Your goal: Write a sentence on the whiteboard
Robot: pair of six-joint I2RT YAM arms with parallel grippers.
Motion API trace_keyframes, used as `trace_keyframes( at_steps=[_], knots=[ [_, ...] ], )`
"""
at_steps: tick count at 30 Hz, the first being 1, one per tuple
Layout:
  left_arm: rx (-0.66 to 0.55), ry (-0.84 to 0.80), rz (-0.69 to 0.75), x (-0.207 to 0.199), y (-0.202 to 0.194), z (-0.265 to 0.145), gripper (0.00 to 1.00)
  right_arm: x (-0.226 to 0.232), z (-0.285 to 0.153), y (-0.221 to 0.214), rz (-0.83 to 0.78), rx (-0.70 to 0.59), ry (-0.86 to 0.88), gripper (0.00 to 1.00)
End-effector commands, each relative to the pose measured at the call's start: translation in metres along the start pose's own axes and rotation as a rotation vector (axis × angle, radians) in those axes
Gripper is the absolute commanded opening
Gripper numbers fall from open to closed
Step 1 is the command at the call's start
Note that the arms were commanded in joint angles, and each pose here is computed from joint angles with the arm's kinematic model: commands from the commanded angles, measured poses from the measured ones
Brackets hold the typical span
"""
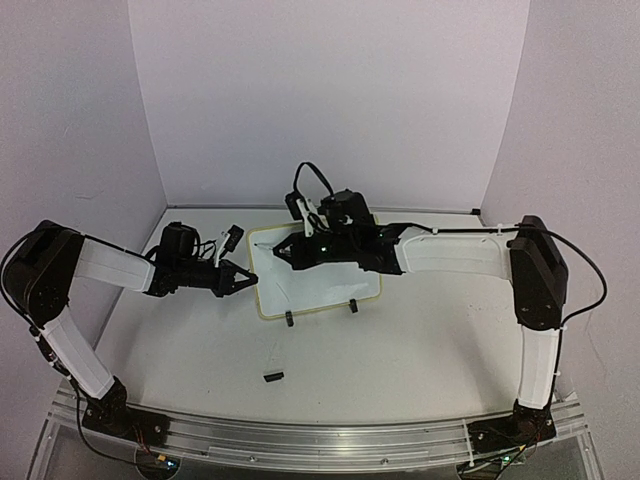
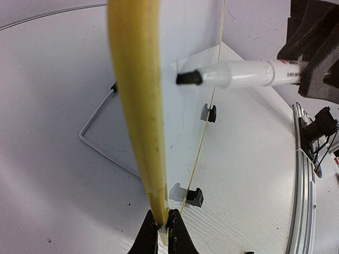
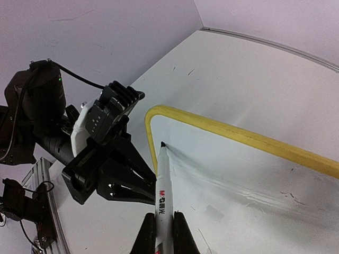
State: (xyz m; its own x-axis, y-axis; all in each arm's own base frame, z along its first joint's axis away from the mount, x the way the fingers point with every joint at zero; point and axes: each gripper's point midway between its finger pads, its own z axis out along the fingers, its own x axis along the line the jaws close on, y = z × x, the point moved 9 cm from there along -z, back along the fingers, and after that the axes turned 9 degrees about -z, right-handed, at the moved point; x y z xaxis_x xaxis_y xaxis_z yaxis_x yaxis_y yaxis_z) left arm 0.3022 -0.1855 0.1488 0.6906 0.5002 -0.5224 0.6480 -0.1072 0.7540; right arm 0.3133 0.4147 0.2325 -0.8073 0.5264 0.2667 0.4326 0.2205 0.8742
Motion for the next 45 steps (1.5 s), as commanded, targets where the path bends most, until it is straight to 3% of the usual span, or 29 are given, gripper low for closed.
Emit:
trace_keyframes(
  at_steps=[1,11,22,45],
  knots=[
    [-0.012,0.053,0.049,0.004,0.008,0.001,0.00,-0.011,0.001,-0.021,0.030,0.061,-0.054,0.00],
    [-0.011,0.057,0.048,0.004,0.008,0.000,0.00,-0.010,-0.002,-0.028,0.037,0.077,-0.040,0.00],
    [-0.014,0.065,0.048,0.005,0.009,0.000,0.00,0.013,-0.033,0.009,0.012,-0.065,0.067,0.00],
    [-0.008,0.069,0.045,0.006,0.010,0.002,0.00,0.003,-0.001,0.003,0.014,-0.022,0.044,0.00]
  ],
)
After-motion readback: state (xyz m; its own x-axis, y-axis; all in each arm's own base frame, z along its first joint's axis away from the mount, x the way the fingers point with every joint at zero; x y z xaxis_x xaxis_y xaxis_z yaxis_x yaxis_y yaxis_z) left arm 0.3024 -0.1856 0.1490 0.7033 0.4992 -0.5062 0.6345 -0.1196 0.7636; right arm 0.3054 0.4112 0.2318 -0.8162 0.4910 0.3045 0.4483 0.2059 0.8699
